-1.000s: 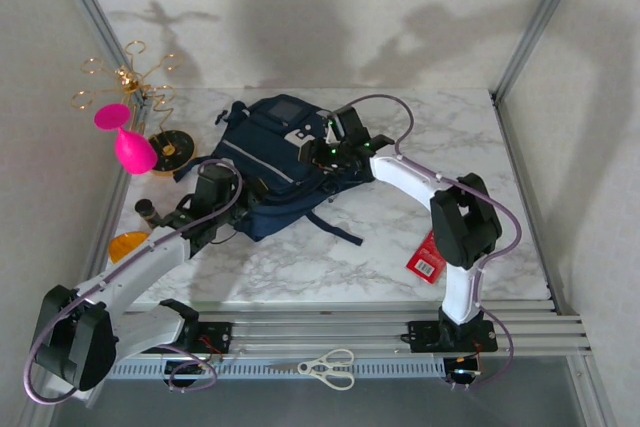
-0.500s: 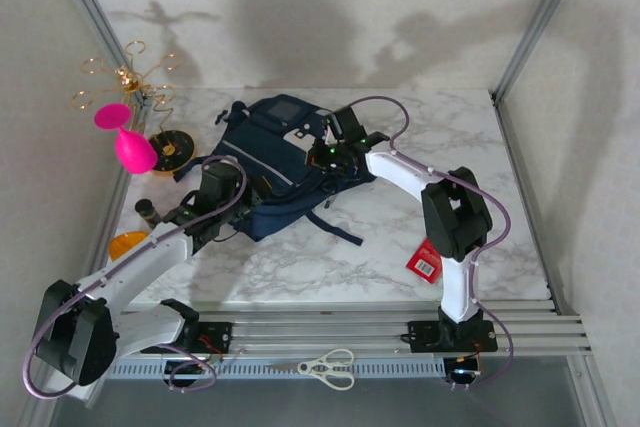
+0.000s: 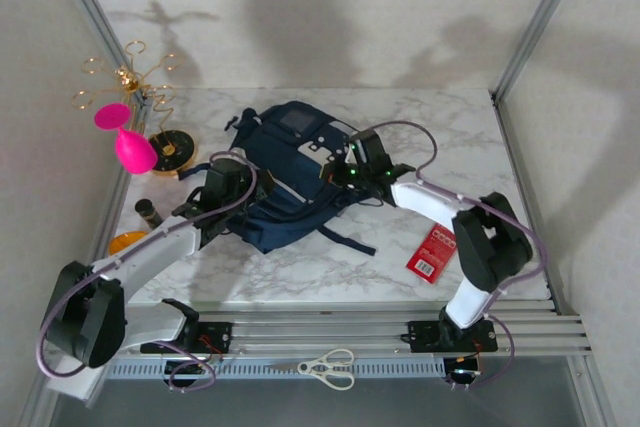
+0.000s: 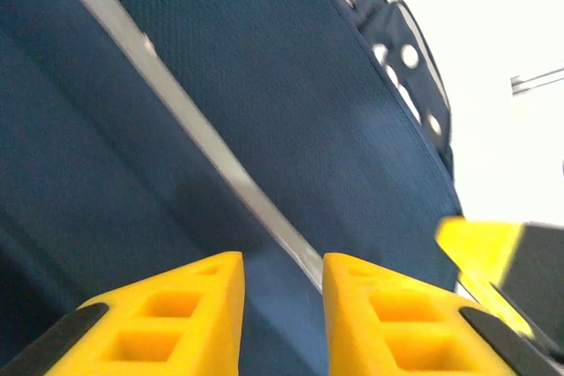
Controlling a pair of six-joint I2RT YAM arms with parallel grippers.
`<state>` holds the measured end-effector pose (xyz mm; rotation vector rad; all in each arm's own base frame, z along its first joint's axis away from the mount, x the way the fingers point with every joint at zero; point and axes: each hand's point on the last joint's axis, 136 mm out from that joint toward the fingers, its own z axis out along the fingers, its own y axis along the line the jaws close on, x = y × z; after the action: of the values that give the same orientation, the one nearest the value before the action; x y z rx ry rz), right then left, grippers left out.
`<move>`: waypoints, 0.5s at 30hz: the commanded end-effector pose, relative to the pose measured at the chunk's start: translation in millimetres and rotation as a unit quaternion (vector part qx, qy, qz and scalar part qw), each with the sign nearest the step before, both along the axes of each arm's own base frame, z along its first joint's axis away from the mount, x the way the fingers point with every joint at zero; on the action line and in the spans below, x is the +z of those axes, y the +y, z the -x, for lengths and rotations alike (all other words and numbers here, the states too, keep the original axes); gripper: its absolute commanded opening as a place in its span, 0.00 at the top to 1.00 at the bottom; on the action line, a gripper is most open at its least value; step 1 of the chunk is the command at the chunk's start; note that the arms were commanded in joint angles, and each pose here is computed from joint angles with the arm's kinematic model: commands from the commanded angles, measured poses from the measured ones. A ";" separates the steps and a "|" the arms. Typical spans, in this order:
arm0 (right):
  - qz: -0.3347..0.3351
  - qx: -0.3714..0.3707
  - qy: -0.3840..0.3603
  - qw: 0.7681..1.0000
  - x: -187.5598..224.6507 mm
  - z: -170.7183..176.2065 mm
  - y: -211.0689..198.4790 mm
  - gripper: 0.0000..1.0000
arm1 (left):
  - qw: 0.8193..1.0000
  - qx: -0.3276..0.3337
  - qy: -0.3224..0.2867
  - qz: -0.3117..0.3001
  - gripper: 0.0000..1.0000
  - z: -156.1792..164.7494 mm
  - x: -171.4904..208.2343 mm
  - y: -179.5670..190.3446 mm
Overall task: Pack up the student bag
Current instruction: Unzip the student bag at the center of the table.
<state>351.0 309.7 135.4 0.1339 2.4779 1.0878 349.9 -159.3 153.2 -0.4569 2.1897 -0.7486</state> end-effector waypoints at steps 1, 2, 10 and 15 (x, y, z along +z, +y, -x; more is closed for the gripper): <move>-0.054 -0.031 -0.007 0.998 25.8 16.2 4.3 1.00 | 0.998 -0.035 -0.045 0.000 0.71 -21.4 12.9 -10.6; -0.061 -0.033 -0.005 0.998 27.9 19.9 7.3 1.00 | 0.998 -0.046 -0.047 0.004 0.70 -26.3 13.4 -13.8; -0.135 -0.100 -0.009 0.986 50.8 15.2 19.3 1.00 | 0.999 -0.040 -0.031 -0.014 0.58 -32.8 29.6 -1.4; -0.186 -0.117 -0.005 0.976 69.1 8.0 35.9 1.00 | 0.999 -0.016 0.024 0.024 0.53 9.8 36.9 1.8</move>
<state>329.2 323.9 149.6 0.4679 2.3584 1.2292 366.8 -156.5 182.1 -0.4095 2.1889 -0.7771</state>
